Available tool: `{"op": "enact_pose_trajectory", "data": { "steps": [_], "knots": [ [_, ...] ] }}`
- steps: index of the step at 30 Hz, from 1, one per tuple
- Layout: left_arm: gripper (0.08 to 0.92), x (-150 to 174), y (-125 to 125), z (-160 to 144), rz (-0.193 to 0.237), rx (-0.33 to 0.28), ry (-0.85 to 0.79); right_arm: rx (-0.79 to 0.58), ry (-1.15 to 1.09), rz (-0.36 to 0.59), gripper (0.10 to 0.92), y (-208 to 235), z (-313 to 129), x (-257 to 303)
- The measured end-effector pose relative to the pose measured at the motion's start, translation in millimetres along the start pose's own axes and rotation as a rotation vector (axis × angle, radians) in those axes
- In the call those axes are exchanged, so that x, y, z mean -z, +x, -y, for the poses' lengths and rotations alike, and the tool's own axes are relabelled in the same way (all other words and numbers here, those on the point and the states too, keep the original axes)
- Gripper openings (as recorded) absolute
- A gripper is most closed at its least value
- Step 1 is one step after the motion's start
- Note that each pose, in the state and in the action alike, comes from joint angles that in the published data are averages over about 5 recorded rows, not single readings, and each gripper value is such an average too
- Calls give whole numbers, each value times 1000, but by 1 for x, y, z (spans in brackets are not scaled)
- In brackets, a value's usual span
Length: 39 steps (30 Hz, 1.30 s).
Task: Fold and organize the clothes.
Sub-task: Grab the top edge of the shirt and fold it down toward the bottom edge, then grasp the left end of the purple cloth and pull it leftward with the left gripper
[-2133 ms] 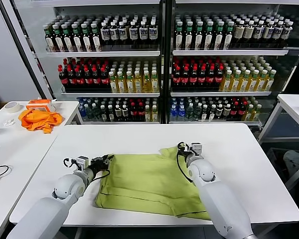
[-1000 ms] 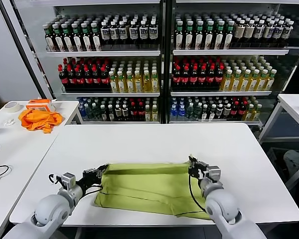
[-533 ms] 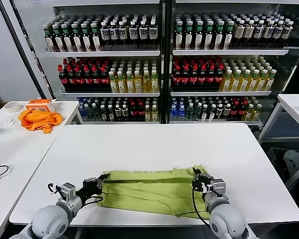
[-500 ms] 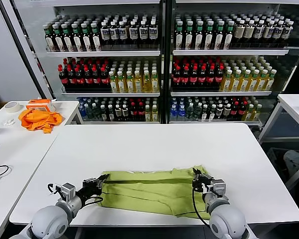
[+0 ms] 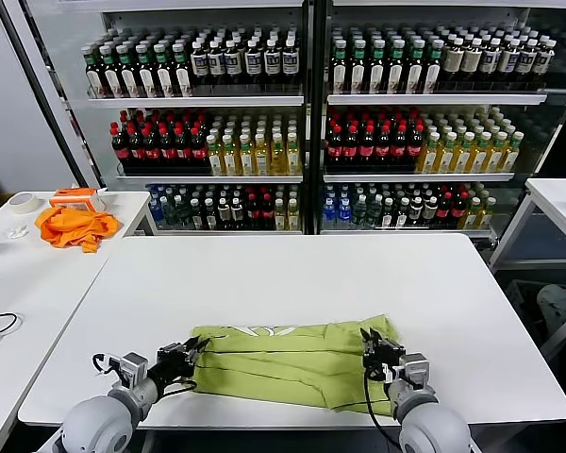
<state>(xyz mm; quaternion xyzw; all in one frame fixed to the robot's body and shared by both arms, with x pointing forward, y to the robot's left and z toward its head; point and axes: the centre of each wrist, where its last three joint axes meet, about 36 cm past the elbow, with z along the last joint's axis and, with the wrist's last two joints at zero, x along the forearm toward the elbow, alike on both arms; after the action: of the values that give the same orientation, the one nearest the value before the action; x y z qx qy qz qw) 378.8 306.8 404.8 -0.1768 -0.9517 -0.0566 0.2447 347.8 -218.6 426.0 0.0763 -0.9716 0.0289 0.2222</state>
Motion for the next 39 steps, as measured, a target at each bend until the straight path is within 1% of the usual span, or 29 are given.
{"op": "enact_pose_trajectory", "data": {
  "steps": [4,13,16,19,25,28,32,39],
  "knots": [
    [458,5,1,7,14,26,33,-6,5,9,495,13,0,1],
    [718,5,6,36,0,117,137,-38,8,8,751,35,2,-3],
    [787,4,5,44,-8,144,163,-44,12,10,807,39,2,-3],
    [816,2,3,51,-17,163,182,-50,15,10,820,42,1,-4],
    [822,-4,-4,61,-36,198,210,-61,20,6,823,45,1,-6],
    [798,-9,-6,66,-48,210,218,-68,23,5,823,46,2,-7],
    [698,-13,-7,72,-58,219,222,-75,25,5,823,46,2,-8],
    [491,-17,-10,80,-63,226,232,-80,29,7,823,47,1,-8]
  ]
}}
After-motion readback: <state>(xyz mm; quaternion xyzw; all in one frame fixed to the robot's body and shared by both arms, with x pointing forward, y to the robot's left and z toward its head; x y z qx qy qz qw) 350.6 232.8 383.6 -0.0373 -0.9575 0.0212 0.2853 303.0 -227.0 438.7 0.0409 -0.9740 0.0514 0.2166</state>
